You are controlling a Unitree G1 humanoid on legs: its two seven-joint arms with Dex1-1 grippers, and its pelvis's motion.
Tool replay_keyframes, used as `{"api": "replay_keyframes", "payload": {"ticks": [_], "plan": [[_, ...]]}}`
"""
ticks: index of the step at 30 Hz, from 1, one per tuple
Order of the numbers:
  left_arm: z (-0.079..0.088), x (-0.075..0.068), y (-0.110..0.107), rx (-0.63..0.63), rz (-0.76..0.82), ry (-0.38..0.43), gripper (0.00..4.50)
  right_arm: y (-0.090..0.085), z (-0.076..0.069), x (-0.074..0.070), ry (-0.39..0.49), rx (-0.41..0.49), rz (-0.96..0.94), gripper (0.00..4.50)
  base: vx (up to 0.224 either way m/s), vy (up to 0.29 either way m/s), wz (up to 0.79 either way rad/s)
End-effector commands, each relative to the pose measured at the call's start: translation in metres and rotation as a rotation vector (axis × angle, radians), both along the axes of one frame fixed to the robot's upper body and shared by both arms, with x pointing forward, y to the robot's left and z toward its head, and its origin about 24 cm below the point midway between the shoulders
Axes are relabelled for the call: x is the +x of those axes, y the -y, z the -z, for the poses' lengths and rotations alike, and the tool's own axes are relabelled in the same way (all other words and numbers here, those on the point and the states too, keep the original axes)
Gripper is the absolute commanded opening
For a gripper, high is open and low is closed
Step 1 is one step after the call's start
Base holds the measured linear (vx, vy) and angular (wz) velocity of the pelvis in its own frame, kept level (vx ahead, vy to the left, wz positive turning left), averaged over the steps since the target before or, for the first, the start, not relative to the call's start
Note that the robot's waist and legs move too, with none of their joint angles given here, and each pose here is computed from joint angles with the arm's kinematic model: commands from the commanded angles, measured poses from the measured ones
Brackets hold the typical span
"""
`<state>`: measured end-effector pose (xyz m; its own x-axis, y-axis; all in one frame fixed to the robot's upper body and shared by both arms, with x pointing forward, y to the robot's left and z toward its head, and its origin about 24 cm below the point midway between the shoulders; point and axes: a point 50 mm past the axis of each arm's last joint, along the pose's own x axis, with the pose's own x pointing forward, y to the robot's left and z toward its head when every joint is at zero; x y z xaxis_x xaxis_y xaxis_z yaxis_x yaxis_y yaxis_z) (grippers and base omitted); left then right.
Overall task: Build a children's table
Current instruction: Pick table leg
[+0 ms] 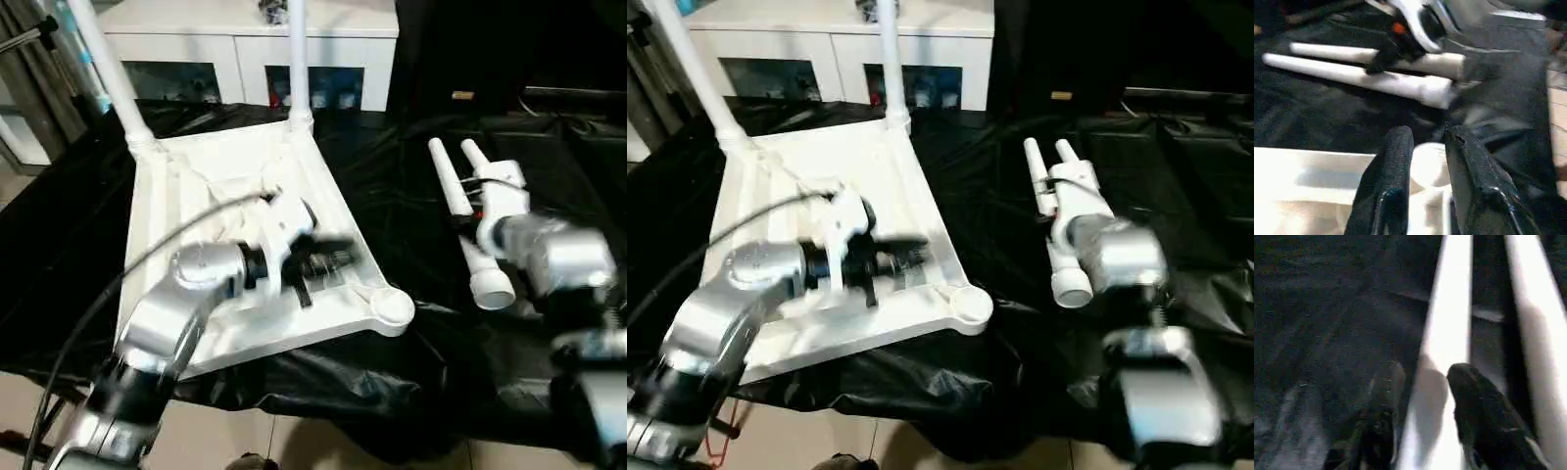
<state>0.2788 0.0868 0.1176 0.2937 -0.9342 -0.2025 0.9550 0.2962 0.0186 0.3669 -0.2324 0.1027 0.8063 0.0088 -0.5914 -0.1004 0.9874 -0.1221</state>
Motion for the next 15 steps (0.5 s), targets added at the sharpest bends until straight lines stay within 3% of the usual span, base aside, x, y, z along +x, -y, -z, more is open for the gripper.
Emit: {"api": "replay_keyframes", "payload": {"ticks": [1, 5, 8, 10, 15], "plan": [[-0.003, -0.002, -0.001, 0.004, 0.012, 0.002, 1.67, 0.002, 0.0, 0.0, -0.017, -0.004, 0.02, 2.18, 0.0, 0.0, 0.0], [-0.002, -0.002, -0.001, 0.009, 0.002, -0.003, 2.1, 0.004, -0.005, 0.001, -0.023, 0.0, 0.023, 2.52, 0.0, 0.0, 0.0], [-0.003, -0.003, 0.002, 0.006, 0.009, -0.012, 2.15, 0.004, -0.004, 0.001, -0.052, 0.024, 0.015, 2.75, 0.0, 0.0, 0.0], [-0.003, -0.003, 0.004, 0.017, 0.012, -0.004, 2.46, 0.006, 0.0, -0.003, -0.112, 0.022, 0.011, 2.95, 0.0, 0.0, 0.0], [0.0, -0.005, 0.003, 0.038, 0.009, 0.003, 2.61, 0.011, 0.016, -0.013, -0.245, 0.047, 0.024, 3.04, 0.0, 0.0, 0.0]]}}
